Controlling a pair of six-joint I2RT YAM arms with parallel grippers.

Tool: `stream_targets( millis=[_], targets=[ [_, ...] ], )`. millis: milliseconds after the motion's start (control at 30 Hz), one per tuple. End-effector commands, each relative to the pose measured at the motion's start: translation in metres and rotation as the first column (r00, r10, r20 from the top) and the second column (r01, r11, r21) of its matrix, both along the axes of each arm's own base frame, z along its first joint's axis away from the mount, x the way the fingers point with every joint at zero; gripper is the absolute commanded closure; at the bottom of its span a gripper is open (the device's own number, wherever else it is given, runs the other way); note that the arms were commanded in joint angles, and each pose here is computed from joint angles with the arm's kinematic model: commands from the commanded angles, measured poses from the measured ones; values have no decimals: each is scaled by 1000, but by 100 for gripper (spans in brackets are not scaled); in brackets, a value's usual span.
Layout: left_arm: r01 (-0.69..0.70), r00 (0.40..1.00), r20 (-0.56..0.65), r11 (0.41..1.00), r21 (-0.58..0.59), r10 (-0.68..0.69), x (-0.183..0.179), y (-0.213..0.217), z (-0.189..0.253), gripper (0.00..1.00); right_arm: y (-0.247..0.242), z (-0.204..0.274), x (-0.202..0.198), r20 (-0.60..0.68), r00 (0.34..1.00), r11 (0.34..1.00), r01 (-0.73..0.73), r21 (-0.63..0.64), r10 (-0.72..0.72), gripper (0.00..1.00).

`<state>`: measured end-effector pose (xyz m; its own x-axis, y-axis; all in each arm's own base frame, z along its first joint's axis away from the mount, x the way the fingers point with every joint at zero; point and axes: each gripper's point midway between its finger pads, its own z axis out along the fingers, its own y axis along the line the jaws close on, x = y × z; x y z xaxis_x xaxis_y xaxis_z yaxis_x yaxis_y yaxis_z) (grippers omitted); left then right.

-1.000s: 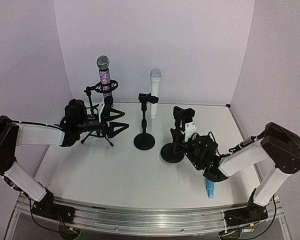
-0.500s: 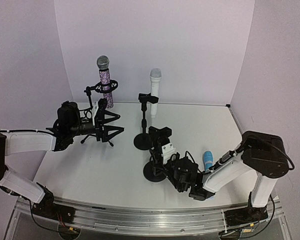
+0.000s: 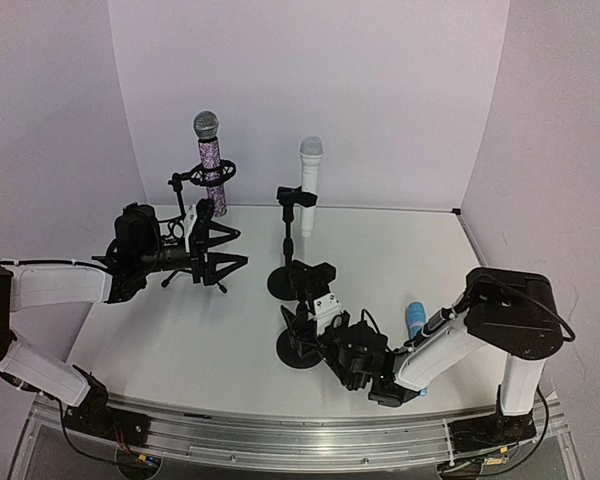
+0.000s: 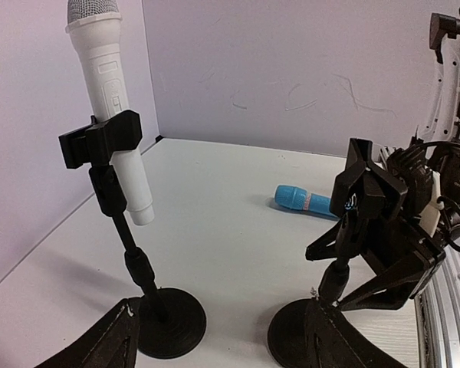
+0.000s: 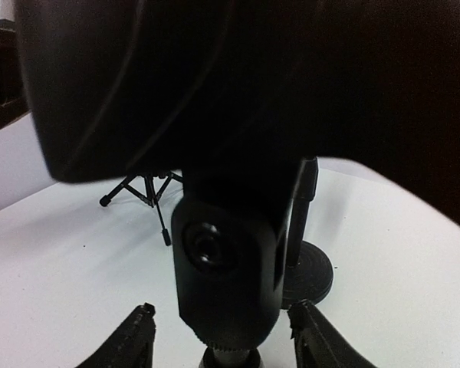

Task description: Attach the microphones to the stand

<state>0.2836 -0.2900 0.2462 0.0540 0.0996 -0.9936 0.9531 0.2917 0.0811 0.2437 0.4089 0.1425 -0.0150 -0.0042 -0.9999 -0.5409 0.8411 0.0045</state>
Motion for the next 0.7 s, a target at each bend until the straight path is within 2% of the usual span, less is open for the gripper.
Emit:
stream_targets(
  millis=[0,167,233,300,333,400,433,667],
  targets=[
    [34,998,60,999,-20,-33,-7,-2,15,26,-6,20,-8,24,1000,998,-11,60,10,36],
    [60,996,74,998,-22,-58,-17,-10,20,22,-19,12,-31,-19,998,999,-53,-1,53,27],
    [81,994,79,996,-22,-80,-25,-15,25,19,-32,0,-41,-134,989,997,-74,-24,70,19],
    [102,992,79,995,-21,-100,-34,-19,30,18,-56,-19,-49,-299,954,995,-50,-83,23,16],
    [112,991,80,994,-22,-110,-38,-21,33,17,-73,-26,-52,-381,924,992,-13,-127,-36,16],
    [122,989,83,992,-28,-120,-42,-21,38,16,-125,-40,-61,-498,839,953,76,-293,-220,17],
    [124,989,84,992,-31,-121,-43,-21,41,16,-147,-37,-67,-545,789,943,122,-311,-282,18],
    [166,982,93,985,-44,-161,-48,-25,50,16,-243,-38,-95,-672,465,815,265,-516,-577,21]
  ],
)
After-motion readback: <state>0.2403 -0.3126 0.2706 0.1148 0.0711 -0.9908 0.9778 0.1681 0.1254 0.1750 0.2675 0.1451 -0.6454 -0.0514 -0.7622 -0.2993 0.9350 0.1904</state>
